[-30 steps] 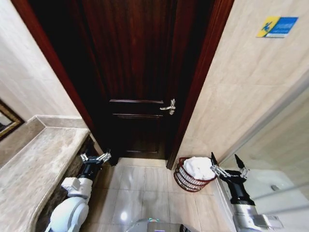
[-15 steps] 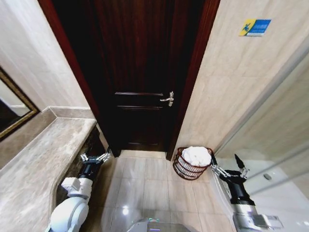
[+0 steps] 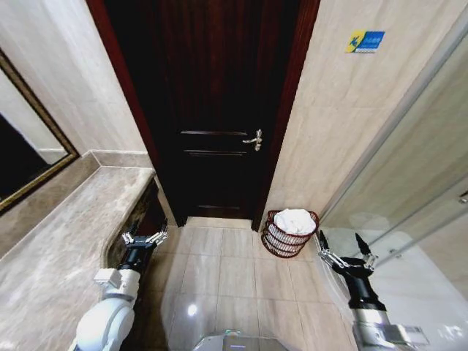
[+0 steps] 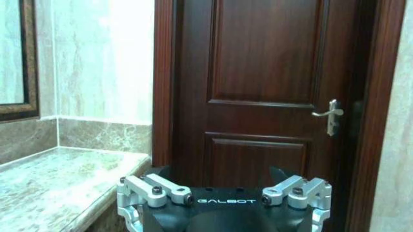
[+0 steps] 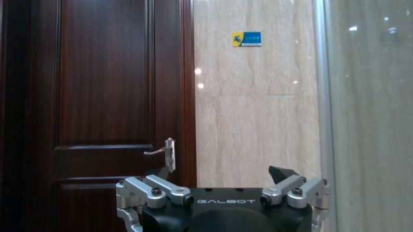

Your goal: Discard the used towel into the hamper.

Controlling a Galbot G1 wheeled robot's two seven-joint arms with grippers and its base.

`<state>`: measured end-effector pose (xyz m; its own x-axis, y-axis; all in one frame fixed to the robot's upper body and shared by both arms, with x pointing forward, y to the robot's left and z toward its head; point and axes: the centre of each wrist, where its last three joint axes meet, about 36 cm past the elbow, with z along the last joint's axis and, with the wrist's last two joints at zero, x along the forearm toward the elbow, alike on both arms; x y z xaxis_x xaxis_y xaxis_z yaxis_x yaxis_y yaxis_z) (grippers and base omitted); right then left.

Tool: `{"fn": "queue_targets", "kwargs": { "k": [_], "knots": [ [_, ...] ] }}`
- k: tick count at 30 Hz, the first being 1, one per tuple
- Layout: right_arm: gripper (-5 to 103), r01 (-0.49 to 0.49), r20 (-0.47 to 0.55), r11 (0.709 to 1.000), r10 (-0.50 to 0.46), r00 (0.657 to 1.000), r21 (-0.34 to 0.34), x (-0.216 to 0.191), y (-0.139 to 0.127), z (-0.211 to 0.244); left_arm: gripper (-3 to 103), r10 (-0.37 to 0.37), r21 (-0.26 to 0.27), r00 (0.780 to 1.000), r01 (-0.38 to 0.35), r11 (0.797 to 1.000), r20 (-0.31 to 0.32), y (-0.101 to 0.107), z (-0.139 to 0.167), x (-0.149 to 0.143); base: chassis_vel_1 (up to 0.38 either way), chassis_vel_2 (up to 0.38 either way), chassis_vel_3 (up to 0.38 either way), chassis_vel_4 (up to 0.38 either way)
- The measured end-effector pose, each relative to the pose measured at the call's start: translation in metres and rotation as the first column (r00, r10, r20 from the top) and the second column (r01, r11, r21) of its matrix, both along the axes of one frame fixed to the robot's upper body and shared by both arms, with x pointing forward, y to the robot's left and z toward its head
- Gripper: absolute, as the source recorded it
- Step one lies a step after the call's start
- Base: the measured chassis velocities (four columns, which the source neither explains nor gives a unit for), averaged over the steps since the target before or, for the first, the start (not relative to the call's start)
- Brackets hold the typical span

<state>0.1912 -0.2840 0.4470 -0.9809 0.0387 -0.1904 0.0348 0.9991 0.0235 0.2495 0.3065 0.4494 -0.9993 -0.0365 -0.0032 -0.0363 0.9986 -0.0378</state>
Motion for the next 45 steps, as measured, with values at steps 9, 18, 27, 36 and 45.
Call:
{"fn": "queue_targets", "kwargs": {
  "k": [9, 18, 27, 36, 45],
  "knots": [
    [100, 0.0, 0.0, 1.0, 0.0, 1.0, 0.0, 0.0, 0.0, 0.0, 100, 0.0, 0.0, 1.0, 0.0, 1.0, 0.0, 0.0, 0.0, 0.0001, 0.043, -0.05, -0.056, 0.048],
    [100, 0.0, 0.0, 1.0, 0.0, 1.0, 0.0, 0.0, 0.0, 0.0, 100, 0.0, 0.0, 1.0, 0.0, 1.0, 0.0, 0.0, 0.0, 0.0, -0.019, 0.024, 0.024, -0.02],
    [100, 0.0, 0.0, 1.0, 0.0, 1.0, 0.0, 0.0, 0.0, 0.0, 100, 0.0, 0.0, 1.0, 0.0, 1.0, 0.0, 0.0, 0.0, 0.0, 0.0, 0.0, 0.0, 0.0],
    [100, 0.0, 0.0, 1.0, 0.0, 1.0, 0.0, 0.0, 0.0, 0.0, 100, 0.0, 0.0, 1.0, 0.0, 1.0, 0.0, 0.0, 0.0, 0.0, 0.0, 0.0, 0.0, 0.0],
    [100, 0.0, 0.0, 1.0, 0.0, 1.0, 0.0, 0.0, 0.0, 0.0, 100, 0.0, 0.0, 1.0, 0.0, 1.0, 0.0, 0.0, 0.0, 0.0, 0.0, 0.0, 0.0, 0.0]
  ]
}}
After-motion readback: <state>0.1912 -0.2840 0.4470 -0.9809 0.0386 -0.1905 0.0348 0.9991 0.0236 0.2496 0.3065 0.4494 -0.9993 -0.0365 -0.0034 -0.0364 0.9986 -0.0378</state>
